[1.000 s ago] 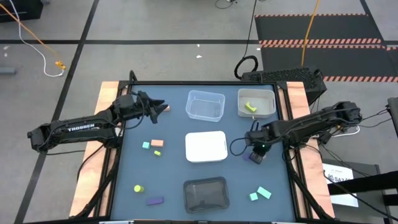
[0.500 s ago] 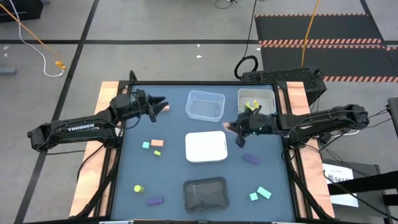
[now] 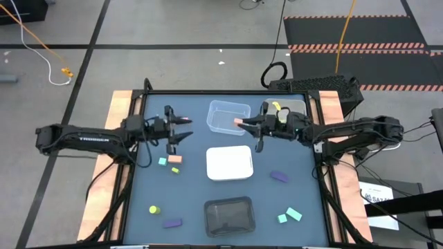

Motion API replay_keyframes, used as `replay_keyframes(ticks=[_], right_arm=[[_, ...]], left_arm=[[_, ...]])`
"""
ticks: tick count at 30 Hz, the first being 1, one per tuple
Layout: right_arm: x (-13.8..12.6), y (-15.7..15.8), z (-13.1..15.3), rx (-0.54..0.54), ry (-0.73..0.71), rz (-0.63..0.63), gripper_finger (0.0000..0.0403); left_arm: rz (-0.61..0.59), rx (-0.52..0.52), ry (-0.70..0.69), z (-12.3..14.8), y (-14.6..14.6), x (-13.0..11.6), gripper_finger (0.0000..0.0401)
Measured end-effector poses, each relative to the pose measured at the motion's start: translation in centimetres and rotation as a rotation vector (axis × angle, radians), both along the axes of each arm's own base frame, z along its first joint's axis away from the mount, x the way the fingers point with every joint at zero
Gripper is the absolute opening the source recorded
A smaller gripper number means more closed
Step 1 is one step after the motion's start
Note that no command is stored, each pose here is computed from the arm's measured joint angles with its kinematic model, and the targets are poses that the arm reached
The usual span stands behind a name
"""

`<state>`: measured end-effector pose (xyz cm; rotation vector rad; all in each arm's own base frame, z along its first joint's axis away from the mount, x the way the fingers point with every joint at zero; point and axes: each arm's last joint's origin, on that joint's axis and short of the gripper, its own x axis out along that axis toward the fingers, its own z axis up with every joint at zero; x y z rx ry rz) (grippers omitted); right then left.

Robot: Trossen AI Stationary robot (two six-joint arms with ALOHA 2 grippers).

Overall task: Sort & place blocks by color
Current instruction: Put the bottom right rectangle block into the transparent bin

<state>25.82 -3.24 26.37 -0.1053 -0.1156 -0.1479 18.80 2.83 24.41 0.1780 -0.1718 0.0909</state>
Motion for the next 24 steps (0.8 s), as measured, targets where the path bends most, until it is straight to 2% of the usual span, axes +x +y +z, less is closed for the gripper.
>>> replay_keyframes(ticks=[3,6,14,19,24], right_arm=[[0.7,-0.1,-0.5,-0.006,-0.026,-0.001,0.0034],[1.9,-0.2,-0.5,-0.010,-0.024,0.028,0.0034],[5.5,-0.4,0.0,-0.033,0.029,0.103,0.0034],[6.4,-0.5,-0.2,-0.046,0.066,0.102,0.0034],[6.5,-0.5,-0.1,-0.051,0.062,0.102,0.0034]], left_arm=[[0.019,-0.006,-0.024,-0.4,0.0,0.9,0.0201],[0.027,-0.020,0.012,-1.0,0.2,1.9,0.0206],[0.035,-0.074,0.055,-0.7,0.8,5.4,0.0263],[0.027,-0.066,0.066,-0.4,1.0,7.3,0.0290],[-0.005,-0.070,0.088,-0.4,1.2,9.4,0.0294]])
